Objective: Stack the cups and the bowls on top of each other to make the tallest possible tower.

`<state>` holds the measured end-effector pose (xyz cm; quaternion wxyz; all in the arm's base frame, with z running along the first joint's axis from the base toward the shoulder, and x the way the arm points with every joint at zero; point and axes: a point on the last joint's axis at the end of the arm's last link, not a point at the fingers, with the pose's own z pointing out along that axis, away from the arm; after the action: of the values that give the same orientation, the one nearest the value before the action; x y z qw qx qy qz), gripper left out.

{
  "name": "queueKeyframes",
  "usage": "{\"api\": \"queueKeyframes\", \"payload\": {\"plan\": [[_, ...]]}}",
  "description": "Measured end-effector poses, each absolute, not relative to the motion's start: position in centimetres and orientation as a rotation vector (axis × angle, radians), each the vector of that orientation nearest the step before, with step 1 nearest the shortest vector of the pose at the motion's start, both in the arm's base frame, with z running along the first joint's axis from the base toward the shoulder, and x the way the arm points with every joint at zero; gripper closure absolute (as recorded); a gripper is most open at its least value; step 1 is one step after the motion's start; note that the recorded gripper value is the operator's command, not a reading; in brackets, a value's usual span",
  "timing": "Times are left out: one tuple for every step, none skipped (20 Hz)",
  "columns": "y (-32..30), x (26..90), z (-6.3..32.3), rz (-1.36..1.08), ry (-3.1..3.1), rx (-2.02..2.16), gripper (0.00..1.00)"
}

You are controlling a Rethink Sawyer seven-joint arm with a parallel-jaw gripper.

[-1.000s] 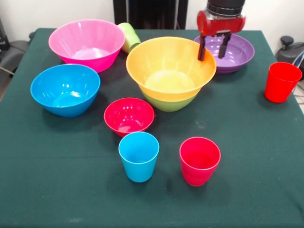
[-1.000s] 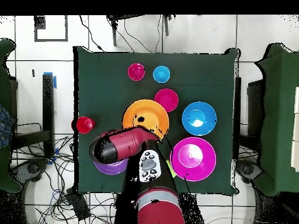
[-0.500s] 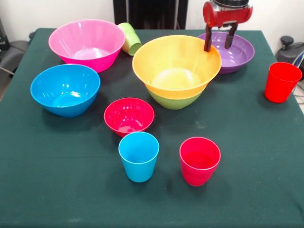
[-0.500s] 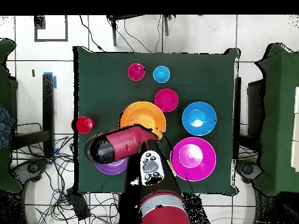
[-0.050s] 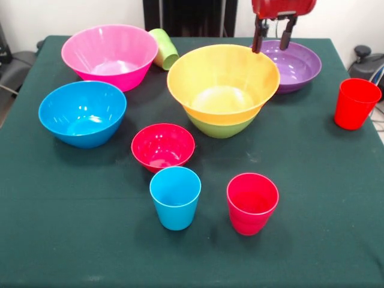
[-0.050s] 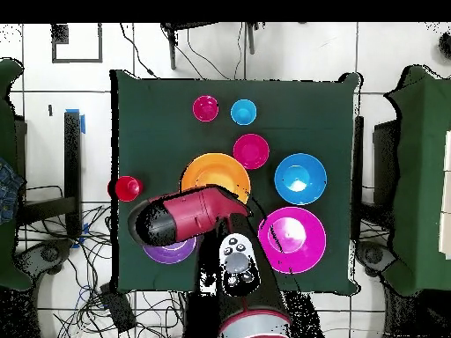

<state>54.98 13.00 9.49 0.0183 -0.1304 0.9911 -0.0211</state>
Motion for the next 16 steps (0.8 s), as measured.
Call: {"api": "queueKeyframes", "payload": {"plan": [[12.7, 55.1, 9.7, -0.067, 3.075, -0.397, 0.00], [12.5, 55.2, 9.7, -0.068, 3.074, -0.392, 0.00], [12.2, 55.3, 9.9, -0.072, 3.071, -0.387, 0.00], [12.1, 55.4, 9.9, -0.074, 3.070, -0.386, 0.00], [11.4, 55.5, 10.1, -0.085, 3.064, -0.383, 0.00], [11.1, 55.5, 10.1, -0.089, 3.063, -0.382, 0.00], [10.8, 55.6, 10.1, -0.093, 3.062, -0.382, 0.00], [10.5, 55.6, 10.1, -0.095, 3.063, -0.379, 0.00], [10.0, 55.7, 10.1, -0.096, 3.064, -0.371, 0.00], [9.6, 55.7, 10.0, -0.097, 3.064, -0.366, 0.00], [9.3, 55.8, 10.0, -0.097, 3.064, -0.360, 0.00], [9.0, 55.8, 10.0, -0.097, 3.064, -0.354, 0.00], [8.2, 55.9, 10.0, -0.097, 3.067, -0.339, 0.00], [7.9, 56.0, 9.9, -0.098, 3.067, -0.333, 0.00], [7.3, 56.0, 9.8, -0.098, 3.069, -0.323, 0.00], [6.9, 56.1, 9.8, -0.099, 3.071, -0.315, 0.00]]}}
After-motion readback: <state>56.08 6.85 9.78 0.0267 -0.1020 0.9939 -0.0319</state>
